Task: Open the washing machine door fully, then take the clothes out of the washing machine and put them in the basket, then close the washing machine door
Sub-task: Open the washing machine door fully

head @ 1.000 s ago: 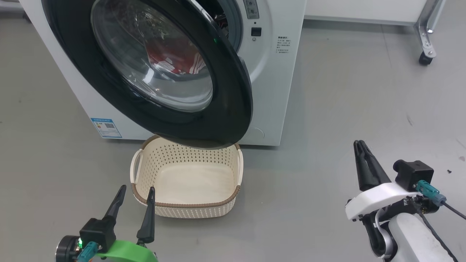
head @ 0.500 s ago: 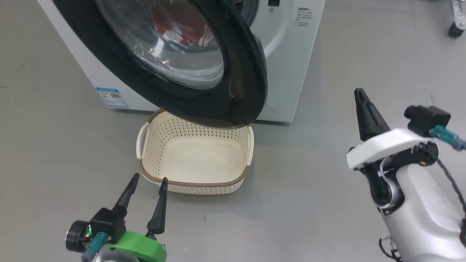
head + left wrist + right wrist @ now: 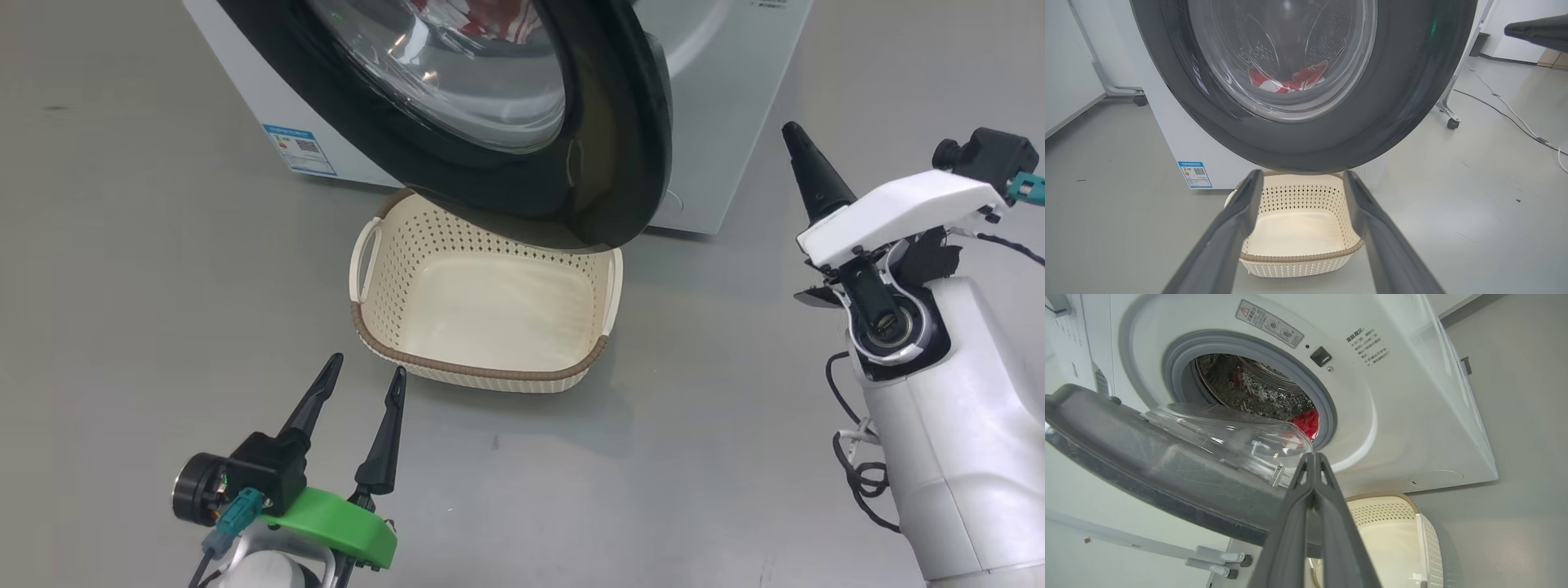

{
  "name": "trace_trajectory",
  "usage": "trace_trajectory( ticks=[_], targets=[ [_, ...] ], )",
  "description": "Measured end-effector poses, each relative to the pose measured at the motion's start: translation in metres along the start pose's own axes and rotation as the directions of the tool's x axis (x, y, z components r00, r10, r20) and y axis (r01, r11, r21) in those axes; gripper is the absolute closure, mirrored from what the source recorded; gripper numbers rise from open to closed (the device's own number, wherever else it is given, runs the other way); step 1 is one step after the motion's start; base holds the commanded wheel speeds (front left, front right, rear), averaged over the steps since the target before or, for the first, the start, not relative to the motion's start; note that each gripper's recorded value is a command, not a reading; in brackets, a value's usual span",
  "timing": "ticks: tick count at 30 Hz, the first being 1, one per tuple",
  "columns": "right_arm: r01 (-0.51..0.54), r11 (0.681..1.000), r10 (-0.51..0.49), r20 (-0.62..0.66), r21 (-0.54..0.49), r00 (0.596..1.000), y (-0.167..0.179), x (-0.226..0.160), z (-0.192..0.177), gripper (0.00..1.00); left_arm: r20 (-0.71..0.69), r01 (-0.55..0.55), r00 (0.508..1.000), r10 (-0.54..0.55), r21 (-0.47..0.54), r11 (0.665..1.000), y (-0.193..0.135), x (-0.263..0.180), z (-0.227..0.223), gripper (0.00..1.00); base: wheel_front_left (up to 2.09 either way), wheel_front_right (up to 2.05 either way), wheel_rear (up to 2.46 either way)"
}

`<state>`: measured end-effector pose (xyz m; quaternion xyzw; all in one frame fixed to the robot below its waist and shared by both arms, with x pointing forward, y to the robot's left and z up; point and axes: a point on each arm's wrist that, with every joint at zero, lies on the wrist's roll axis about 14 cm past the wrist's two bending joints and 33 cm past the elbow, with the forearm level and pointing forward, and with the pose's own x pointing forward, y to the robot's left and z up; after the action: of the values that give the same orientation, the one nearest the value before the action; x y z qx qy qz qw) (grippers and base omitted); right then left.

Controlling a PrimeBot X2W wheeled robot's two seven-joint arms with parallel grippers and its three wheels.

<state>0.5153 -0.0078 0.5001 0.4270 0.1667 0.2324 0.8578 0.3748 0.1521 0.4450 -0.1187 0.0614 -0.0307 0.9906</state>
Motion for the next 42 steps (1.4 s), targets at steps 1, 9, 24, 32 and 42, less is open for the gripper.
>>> trace_trajectory(
  ticks=[1, 9, 24, 32, 42],
  targets=[
    [-0.009, 1.000, 0.010, -0.013, 0.026, 1.000, 0.002, 0.004, -0.001, 1.00, -0.001, -0.002, 1.000, 0.002, 0.001, 1.000, 0.001, 0.000, 0.000, 0.00, 0.00, 0.00, 0.00],
    [-0.047, 0.986, 0.066, -0.112, 0.159, 0.992, 0.018, 0.033, -0.007, 1.00, -0.005, -0.043, 0.999, 0.043, -0.016, 0.999, 0.014, -0.001, 0.000, 0.00, 0.00, 0.00, 0.00],
    [-0.024, 0.953, 0.121, -0.306, 0.303, 0.944, 0.033, 0.063, -0.031, 1.00, -0.014, -0.080, 0.997, 0.079, -0.019, 0.997, 0.026, 0.002, -0.002, 0.00, 0.00, 0.00, 0.00],
    [-0.017, 0.945, 0.151, -0.387, 0.328, 0.910, 0.038, 0.064, -0.044, 1.00, -0.017, -0.087, 0.996, 0.087, -0.019, 0.996, 0.028, 0.003, -0.002, 0.00, 0.00, 0.00, 0.00],
    [-0.005, 0.931, 0.174, -0.433, 0.364, 0.884, 0.041, 0.061, -0.052, 1.00, -0.015, -0.091, 0.996, 0.091, -0.015, 0.996, 0.029, 0.004, -0.001, 0.00, 0.00, 0.00, 0.00]
  ],
)
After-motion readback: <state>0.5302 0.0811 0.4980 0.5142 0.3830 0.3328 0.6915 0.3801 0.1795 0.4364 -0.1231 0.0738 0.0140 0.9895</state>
